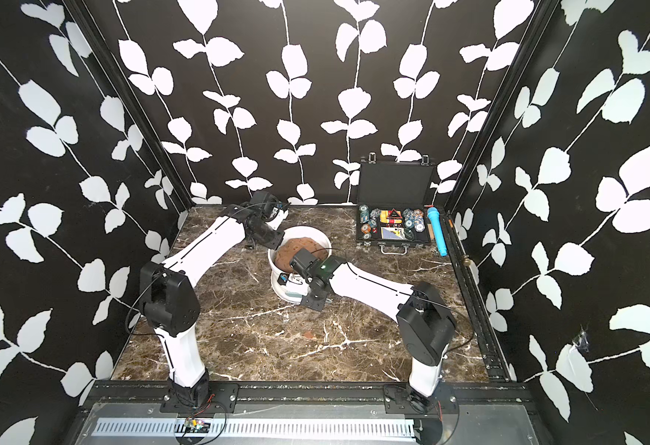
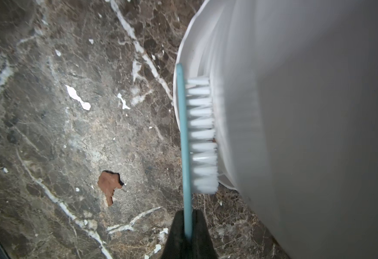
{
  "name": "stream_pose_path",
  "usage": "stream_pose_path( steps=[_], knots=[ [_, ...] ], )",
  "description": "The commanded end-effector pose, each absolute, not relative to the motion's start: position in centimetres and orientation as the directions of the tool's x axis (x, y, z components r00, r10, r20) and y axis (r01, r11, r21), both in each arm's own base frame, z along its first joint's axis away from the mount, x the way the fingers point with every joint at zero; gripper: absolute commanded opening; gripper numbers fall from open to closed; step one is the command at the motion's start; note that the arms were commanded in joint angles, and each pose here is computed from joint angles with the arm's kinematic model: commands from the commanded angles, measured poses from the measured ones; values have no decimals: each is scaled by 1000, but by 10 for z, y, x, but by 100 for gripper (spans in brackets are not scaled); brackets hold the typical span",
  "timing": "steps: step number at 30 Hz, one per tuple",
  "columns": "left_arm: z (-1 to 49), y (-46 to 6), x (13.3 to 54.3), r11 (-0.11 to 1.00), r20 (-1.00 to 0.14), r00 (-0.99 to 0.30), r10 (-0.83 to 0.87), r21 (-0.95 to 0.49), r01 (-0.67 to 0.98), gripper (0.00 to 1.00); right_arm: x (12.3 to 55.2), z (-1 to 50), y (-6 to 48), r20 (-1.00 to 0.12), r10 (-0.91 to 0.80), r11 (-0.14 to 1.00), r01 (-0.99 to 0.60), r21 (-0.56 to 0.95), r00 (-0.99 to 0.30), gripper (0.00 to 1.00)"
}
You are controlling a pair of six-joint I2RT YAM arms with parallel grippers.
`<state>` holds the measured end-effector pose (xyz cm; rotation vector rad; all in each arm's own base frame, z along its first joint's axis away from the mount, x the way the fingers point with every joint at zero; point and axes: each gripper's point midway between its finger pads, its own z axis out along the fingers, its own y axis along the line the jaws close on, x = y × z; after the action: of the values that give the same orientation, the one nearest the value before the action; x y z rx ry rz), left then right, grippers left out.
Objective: Scrub the dried mud off the ceramic pot
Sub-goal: Brush off the soil from the pot.
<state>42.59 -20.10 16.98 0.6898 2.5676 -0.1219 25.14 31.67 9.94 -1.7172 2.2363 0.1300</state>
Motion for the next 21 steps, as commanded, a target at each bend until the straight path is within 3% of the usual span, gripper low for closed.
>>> stream_pose_path(
  steps=[1,12,21],
  knots=[
    [184,-209,431,843,-509,-719,474,25,538,0,252,86,287,-211,-932,331,-930,-157,-296,0],
    [195,-205,441,782,-501,-641,582,127,610,2,213,114,260,-297,-928,268,-958,-104,-227,0],
    [225,-204,456,777,-529,-612,588,158,610,34,217,134,264,-391,-906,222,-968,-113,-162,0]
  ],
)
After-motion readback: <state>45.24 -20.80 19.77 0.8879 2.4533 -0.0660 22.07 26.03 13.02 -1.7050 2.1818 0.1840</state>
